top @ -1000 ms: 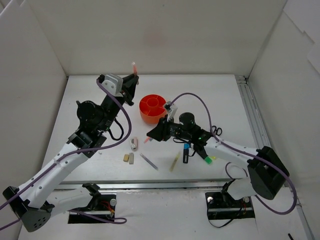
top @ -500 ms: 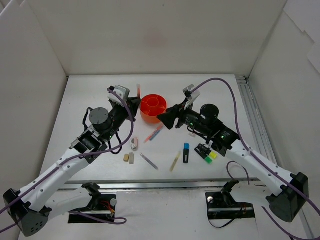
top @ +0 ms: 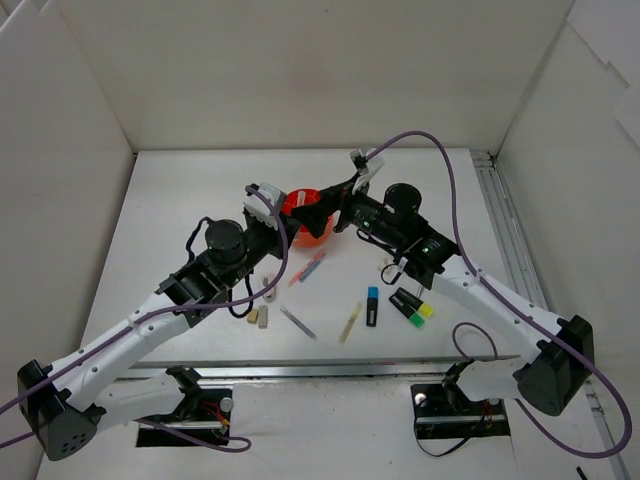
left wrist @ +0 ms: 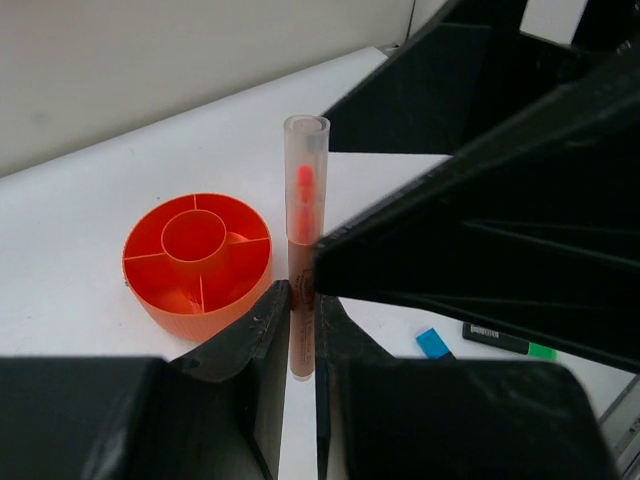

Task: Sort the stationery into containers
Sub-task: Place the pen in the storage box.

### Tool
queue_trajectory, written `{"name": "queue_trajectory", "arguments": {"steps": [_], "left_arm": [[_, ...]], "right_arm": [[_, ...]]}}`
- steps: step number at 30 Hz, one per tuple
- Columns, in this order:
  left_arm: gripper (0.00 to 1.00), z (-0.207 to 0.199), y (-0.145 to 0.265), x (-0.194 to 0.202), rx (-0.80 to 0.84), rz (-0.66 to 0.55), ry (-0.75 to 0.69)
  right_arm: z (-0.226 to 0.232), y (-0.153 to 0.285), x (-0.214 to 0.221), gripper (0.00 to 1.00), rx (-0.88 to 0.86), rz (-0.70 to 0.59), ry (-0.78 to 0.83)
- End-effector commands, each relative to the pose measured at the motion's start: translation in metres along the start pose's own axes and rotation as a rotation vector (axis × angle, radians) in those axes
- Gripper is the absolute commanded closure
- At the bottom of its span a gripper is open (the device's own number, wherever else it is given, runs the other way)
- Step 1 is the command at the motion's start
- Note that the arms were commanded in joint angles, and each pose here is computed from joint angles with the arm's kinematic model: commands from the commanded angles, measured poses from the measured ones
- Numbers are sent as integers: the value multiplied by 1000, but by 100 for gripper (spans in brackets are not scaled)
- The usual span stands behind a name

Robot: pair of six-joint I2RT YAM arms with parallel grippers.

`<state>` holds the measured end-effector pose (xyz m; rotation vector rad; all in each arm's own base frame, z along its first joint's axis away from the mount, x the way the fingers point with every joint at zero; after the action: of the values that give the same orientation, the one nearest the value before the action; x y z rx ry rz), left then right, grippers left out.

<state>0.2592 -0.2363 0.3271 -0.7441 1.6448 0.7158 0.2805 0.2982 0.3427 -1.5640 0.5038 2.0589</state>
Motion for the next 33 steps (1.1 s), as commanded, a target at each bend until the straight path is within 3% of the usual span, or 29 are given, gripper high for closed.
{"name": "queue_trajectory", "arguments": {"steps": [1, 4, 7, 10, 17, 20, 21, 33], "left_arm": [[100, -11, -2, -13, 34, -34, 9], [100, -10, -5, -10, 28, -22, 1], [100, -13, -4, -11, 36, -27, 0], [100, -12, -4, -13, 28, -36, -3], [100, -13, -3, -21, 33, -59, -17], [100, -13, -3, -24, 34, -66, -19], [100, -13, -3, -24, 31, -67, -18], [100, -11, 4, -68, 9, -196, -95]], "right_arm": [[19, -10, -54, 8, -70, -176, 32], [17, -17, -58, 16, -62, -185, 30], [16, -21, -59, 43, -60, -188, 25], [16, -25, -56, 55, -66, -179, 16], [12, -31, -37, 60, -70, -131, -3], [12, -31, -33, 78, -69, -123, 3], [12, -31, -31, 100, -69, -120, 6], [8, -32, 27, 100, -8, 5, -50]]}}
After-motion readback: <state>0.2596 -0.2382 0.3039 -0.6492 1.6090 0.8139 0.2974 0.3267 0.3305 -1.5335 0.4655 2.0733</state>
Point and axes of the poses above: each gripper's point midway between its finger pads, its own y axis back along the fingers, its own z axis along the line the jaws close on, x = y × z, the point moved 3 cm from there along y, back along the fingers, and after that the axes turned 5 degrees about y, right-handed, at the moved point
